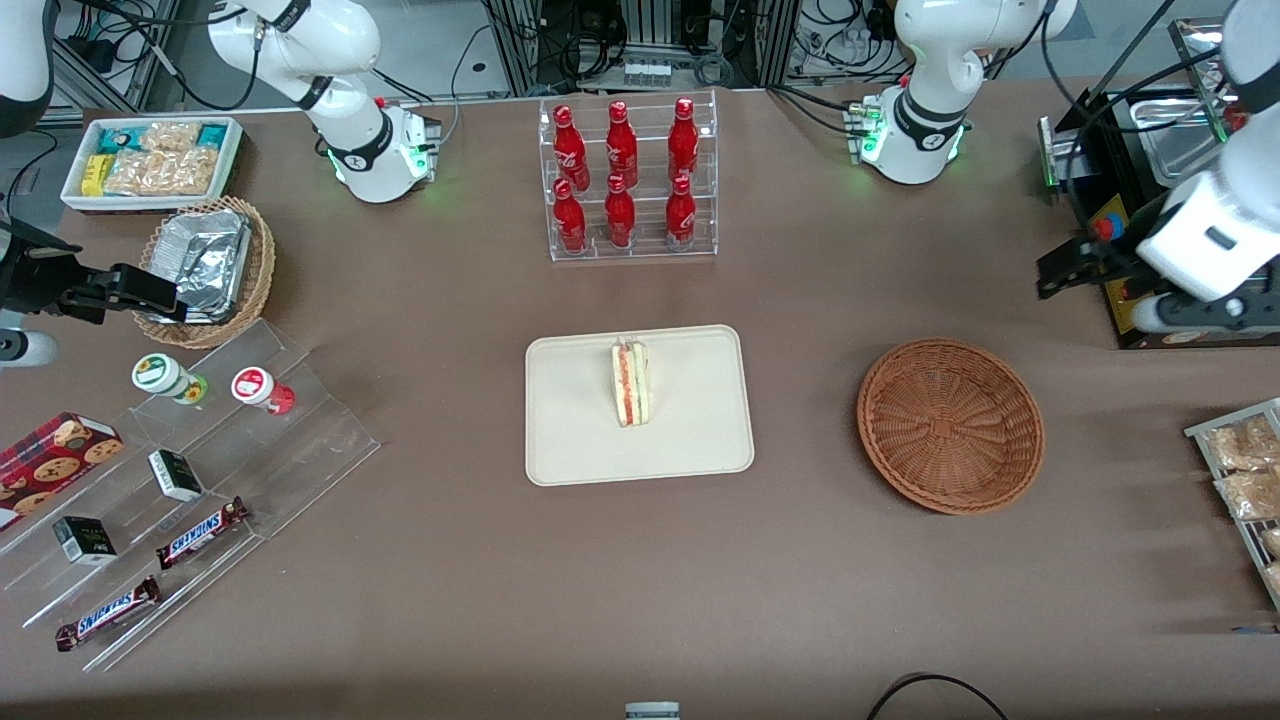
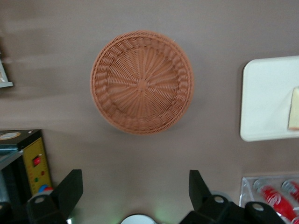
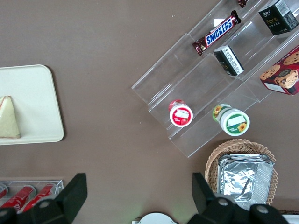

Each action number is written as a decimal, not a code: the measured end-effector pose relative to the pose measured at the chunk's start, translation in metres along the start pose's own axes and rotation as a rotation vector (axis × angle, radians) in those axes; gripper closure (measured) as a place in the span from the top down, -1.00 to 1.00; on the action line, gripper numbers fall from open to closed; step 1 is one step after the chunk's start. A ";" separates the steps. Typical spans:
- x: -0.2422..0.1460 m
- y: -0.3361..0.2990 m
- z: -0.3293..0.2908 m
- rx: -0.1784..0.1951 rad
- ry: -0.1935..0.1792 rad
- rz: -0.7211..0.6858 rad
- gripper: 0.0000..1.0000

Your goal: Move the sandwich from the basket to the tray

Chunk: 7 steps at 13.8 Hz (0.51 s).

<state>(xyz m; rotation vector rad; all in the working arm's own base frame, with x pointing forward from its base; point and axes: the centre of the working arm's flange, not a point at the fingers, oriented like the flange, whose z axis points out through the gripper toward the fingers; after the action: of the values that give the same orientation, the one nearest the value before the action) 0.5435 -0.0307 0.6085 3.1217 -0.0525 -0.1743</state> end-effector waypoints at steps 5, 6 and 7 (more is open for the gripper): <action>-0.018 -0.012 -0.009 -0.002 0.029 0.010 1.00; -0.016 -0.008 -0.012 -0.001 0.038 0.017 1.00; -0.015 -0.005 -0.013 0.000 0.044 0.024 1.00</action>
<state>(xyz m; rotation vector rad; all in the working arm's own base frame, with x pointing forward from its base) 0.5306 -0.0252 0.6230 3.1220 -0.0886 -0.1057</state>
